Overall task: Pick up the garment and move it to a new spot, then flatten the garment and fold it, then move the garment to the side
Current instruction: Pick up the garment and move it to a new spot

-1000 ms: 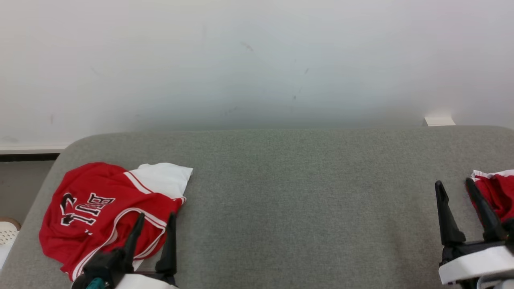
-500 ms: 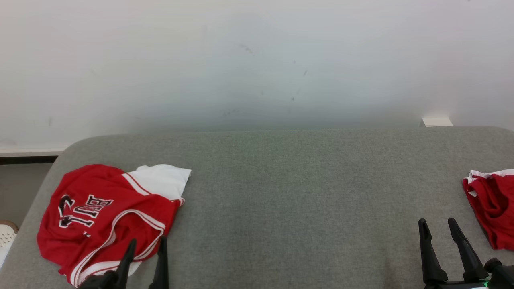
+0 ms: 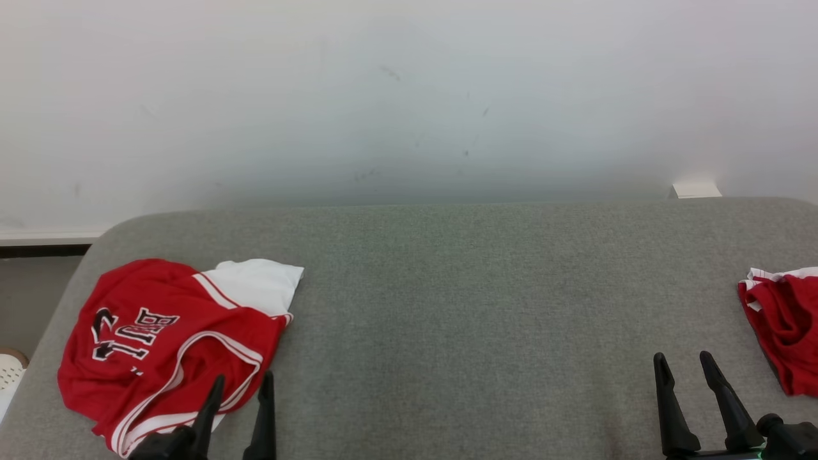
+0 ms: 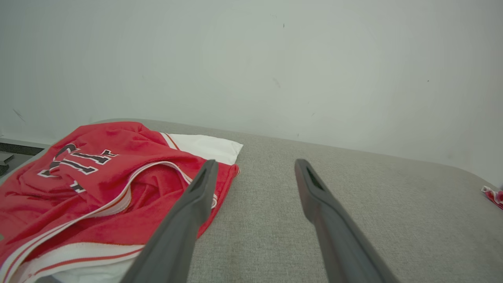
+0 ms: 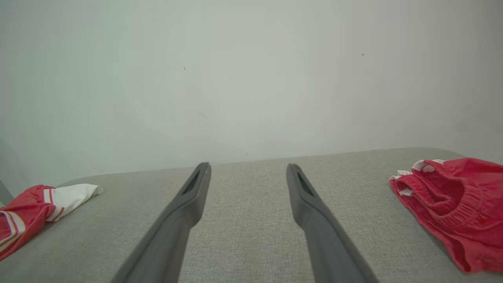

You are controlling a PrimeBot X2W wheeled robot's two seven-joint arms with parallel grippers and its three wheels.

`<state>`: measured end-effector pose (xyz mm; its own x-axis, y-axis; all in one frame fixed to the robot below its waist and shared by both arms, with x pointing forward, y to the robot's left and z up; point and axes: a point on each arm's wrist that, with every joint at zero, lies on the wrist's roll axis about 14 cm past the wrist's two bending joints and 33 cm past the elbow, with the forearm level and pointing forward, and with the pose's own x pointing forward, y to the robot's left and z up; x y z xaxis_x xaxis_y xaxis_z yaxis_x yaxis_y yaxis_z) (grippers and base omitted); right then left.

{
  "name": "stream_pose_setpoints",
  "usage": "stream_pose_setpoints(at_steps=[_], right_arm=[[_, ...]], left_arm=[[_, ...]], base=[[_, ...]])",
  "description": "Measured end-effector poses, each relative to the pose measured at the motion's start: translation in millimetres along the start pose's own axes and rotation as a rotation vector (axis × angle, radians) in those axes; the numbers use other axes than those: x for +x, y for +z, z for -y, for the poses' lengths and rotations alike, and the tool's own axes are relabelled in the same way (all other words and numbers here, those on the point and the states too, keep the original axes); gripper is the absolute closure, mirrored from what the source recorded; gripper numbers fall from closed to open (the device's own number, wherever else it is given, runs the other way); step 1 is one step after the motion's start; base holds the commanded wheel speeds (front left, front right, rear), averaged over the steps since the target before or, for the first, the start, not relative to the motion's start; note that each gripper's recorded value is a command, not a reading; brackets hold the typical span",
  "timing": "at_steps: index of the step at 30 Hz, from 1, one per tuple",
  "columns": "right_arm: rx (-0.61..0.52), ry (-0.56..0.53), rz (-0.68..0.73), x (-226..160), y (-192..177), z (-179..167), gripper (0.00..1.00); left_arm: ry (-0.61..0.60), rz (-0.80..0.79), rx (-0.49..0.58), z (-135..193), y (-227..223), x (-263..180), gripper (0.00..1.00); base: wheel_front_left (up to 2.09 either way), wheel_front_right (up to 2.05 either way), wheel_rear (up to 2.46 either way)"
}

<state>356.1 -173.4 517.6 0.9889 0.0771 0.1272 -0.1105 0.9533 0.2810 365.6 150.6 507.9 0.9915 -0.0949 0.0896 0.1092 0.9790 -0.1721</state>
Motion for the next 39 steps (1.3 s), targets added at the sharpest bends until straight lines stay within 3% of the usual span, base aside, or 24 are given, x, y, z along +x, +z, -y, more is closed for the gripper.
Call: stream_pose_setpoints(at_steps=[9,30,39], right_arm=[[0.015,0.047,-0.016,9.7,-6.6,-17.3,0.0],[0.08,0.405,-0.146,43.9,-52.8,-143.4,0.0],[0.094,0.474,-0.157,47.3,-57.0,-168.3,0.0]], left_arm=[[0.032,0.015,0.007,-10.5,5.3,-1.2,0.0],[0.358,0.066,0.046,-105.7,26.5,-67.3,0.0],[0.431,0.062,0.044,-124.1,25.9,-86.8,0.0]], base=[[0.0,0.0,0.0],[0.0,0.0,0.0],[0.0,0.0,0.0]])
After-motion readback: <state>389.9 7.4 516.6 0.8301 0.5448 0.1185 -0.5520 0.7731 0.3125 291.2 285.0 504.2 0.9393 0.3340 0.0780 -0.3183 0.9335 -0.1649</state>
